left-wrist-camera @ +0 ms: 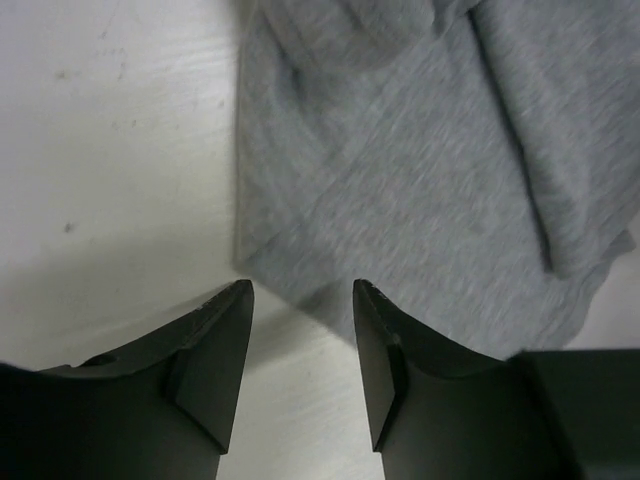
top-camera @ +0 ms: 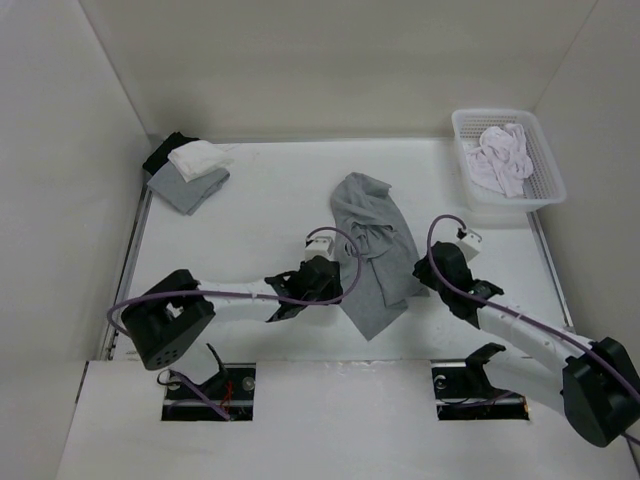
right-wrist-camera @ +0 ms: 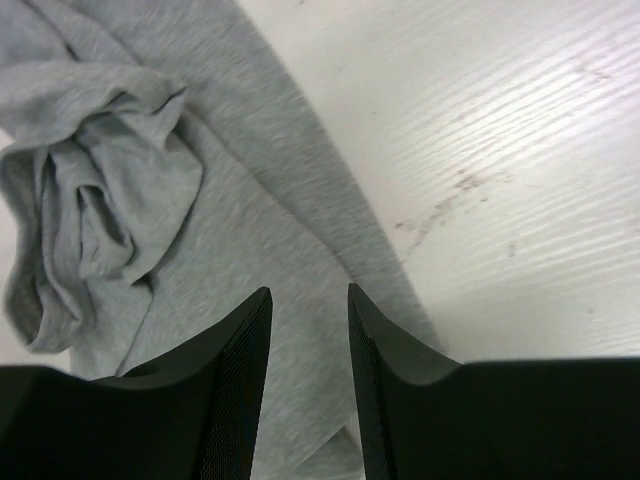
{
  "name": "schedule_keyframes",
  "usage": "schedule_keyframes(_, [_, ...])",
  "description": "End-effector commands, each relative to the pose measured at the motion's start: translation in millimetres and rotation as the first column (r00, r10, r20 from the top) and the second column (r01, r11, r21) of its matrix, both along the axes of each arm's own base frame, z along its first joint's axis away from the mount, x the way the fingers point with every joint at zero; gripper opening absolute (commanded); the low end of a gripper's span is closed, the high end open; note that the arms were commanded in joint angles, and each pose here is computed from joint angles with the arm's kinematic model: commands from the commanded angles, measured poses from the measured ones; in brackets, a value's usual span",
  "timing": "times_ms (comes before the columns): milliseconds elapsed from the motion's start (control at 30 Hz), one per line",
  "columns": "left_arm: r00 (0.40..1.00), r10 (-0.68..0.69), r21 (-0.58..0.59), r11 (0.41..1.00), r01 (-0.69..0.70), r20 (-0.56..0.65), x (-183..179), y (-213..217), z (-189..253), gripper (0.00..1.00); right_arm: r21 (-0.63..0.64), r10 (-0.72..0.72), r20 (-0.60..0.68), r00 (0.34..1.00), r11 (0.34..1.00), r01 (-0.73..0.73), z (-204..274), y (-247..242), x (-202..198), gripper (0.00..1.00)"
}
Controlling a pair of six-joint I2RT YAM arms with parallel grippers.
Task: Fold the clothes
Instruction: Flatten the tank top out
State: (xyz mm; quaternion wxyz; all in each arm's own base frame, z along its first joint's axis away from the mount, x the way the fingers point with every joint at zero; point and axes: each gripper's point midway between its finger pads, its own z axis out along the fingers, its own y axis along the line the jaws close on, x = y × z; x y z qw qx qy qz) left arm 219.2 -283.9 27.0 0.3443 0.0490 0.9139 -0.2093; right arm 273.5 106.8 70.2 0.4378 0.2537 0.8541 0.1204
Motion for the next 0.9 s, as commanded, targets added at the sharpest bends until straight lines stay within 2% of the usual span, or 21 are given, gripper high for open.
schedule_keyframes(0, [0.999, -0.014, -0.036, 0.999, 0.012, -0.034, 5.5, -16.5, -7.3, 0.41, -0.018, -0.07, 0.008, 0.997, 0.997, 0.071, -0.5, -18.3, -0.4, 0.41])
schedule_keyframes(200, [0.993, 0.119, -0.078, 0.99, -0.119, -0.01, 43.9, -5.0, -7.6, 0.11, -0.032, -0.023, -0.046, 0.999, 0.999, 0.021, -13.3, -10.4, 1.0, 0.4])
schedule_keyframes(333, [0.969, 0.249, -0.131, 0.961, -0.245, 0.013, 77.9, 24.0, 7.8, 0.03, -0.051, 0.04, -0.09, 0.995, 0.998, -0.045, -17.7, 2.4, 8.9, 0.38])
schedule_keyframes(367, [0.963, 0.27, -0.135, 0.955, -0.265, 0.021, 83.4, 30.3, 10.7, 0.03, -0.05, 0.048, -0.092, 0.995, 0.997, -0.053, -17.4, 4.5, 9.3, 0.38])
schedule_keyframes(433, [0.948, 0.317, -0.142, 0.94, -0.309, 0.037, 95.5, 48.1, 18.6, 0.03, -0.018, 0.119, -0.102, 0.988, 0.992, -0.121, -15.4, 24.0, 11.6, 0.26])
schedule_keyframes(467, [0.922, 0.384, -0.153, 0.915, -0.374, 0.046, 108.2, 74.4, 25.1, 0.03, 0.032, 0.208, -0.1, 0.973, 0.978, -0.205, -13.0, 49.7, 16.2, 0.14])
schedule_keyframes(533, [0.886, 0.461, -0.156, 0.88, -0.448, 0.052, 120.3, 106.0, 28.9, 0.07, 0.039, 0.273, -0.098, 0.957, 0.962, -0.271, -12.0, 71.8, 24.6, 0.09])
schedule_keyframes(600, [0.865, 0.499, -0.148, 0.861, -0.487, 0.054, 127.3, 124.5, 28.6, 0.15, 0.02, 0.272, -0.095, 0.957, 0.962, -0.272, -11.8, 78.0, 36.5, 0.09])
schedule_keyframes(633, [0.858, 0.511, -0.147, 0.853, -0.5, 0.05, 128.2, 131.4, 29.5, 0.23, 0.013, 0.269, -0.096, 0.958, 0.963, -0.269, -11.3, 80.5, 42.6, 0.11])
schedule_keyframes(667, [0.859, 0.509, -0.14, 0.855, -0.499, 0.053, 125.4, 134.7, 30.9, 0.27, 0.008, 0.264, -0.094, 0.96, 0.964, -0.264, -10.2, 80.8, 45.7, 0.16])
schedule_keyframes(767, [0.875, 0.478, -0.101, 0.876, -0.471, 0.07, 102.7, 138.4, 35.3, 0.28, -0.002, 0.257, -0.06, 0.965, 0.966, -0.257, -2.3, 81.8, 41.6, 0.27])
schedule_keyframes(867, [0.891, 0.451, 0.002, 0.892, -0.452, 0.048, 59.9, 150.6, 22.3, 0.28, -0.012, 0.244, -0.046, 0.969, 0.969, -0.245, -2.6, 73.9, 32.1, 0.3])
